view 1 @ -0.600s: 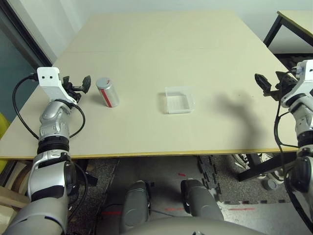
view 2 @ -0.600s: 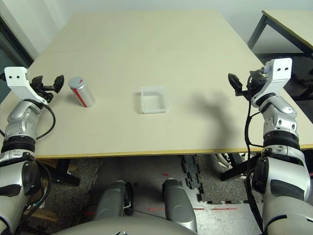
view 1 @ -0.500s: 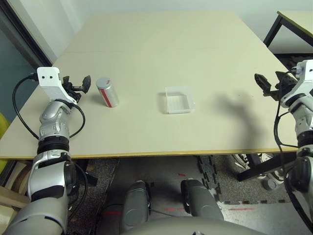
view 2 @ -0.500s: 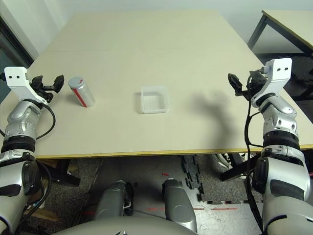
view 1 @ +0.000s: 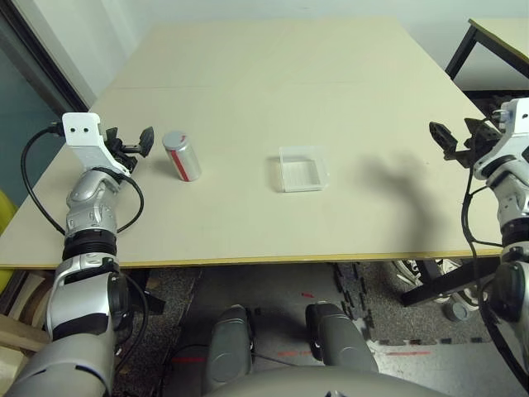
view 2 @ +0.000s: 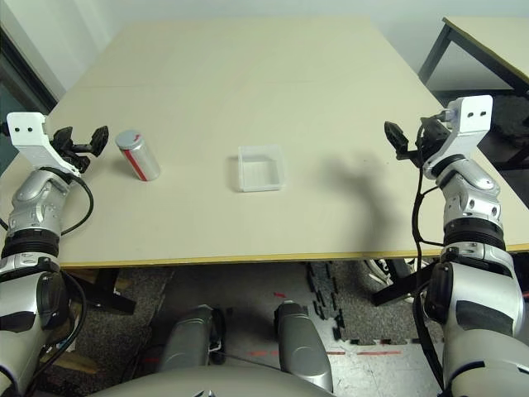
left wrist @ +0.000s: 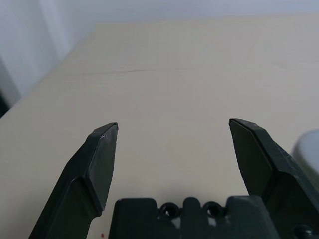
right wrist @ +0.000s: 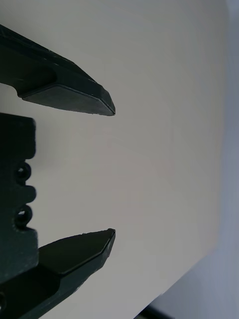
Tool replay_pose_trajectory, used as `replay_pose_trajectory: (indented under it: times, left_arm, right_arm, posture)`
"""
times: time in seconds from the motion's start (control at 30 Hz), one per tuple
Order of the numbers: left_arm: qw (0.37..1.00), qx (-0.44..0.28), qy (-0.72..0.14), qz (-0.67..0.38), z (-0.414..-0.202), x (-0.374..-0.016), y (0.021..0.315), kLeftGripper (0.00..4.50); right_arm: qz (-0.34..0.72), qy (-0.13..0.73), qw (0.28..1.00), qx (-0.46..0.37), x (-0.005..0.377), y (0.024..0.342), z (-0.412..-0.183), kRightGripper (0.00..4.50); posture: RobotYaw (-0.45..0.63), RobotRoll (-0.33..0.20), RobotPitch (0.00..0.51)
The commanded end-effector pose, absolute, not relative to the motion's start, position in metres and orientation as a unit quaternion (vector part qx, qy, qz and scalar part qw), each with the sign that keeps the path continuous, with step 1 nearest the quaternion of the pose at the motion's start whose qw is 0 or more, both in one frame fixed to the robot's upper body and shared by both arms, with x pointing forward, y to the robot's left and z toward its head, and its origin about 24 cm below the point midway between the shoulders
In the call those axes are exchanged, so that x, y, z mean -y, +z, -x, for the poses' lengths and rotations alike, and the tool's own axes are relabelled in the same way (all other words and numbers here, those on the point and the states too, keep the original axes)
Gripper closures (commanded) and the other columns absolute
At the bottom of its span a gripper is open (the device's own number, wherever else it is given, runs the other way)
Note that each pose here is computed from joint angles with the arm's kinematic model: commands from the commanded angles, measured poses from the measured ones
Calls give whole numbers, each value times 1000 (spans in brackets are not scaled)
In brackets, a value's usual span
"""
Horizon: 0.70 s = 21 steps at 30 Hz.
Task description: Pour the medicine from the bottle into the box.
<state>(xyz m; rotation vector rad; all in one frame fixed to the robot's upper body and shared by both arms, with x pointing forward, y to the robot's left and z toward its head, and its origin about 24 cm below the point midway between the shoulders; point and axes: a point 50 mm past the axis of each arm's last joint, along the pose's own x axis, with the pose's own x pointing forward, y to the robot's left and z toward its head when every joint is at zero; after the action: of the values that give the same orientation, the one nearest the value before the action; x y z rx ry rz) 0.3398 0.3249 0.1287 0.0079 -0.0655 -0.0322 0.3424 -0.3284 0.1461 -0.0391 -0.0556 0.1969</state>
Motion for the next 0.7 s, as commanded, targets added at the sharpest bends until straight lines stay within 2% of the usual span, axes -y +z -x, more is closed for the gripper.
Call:
replay_pose_trajectory:
  times: [0.03, 0.37, 0.53, 0.7]
  left_arm:
    - [999, 45, -26, -4, -337, -333, 142, 39]
    - [995, 71, -68, 13, -338, -322, 162, 39]
    - [991, 83, -101, 31, -336, -306, 170, 39]
    - [987, 95, -123, 43, -331, -281, 175, 39]
  right_arm:
    - [25, 186, 981, 43, 307, 155, -345, 0]
    - [80, 424, 902, -11, 254, 153, -331, 0]
    - [90, 481, 871, -31, 238, 152, -326, 0]
    - [104, 490, 864, -46, 232, 148, -327, 0]
  posture:
    - [-149, 0, 58]
    - [-130, 0, 70]
    - [-124, 0, 74]
    - [-115, 0, 80]
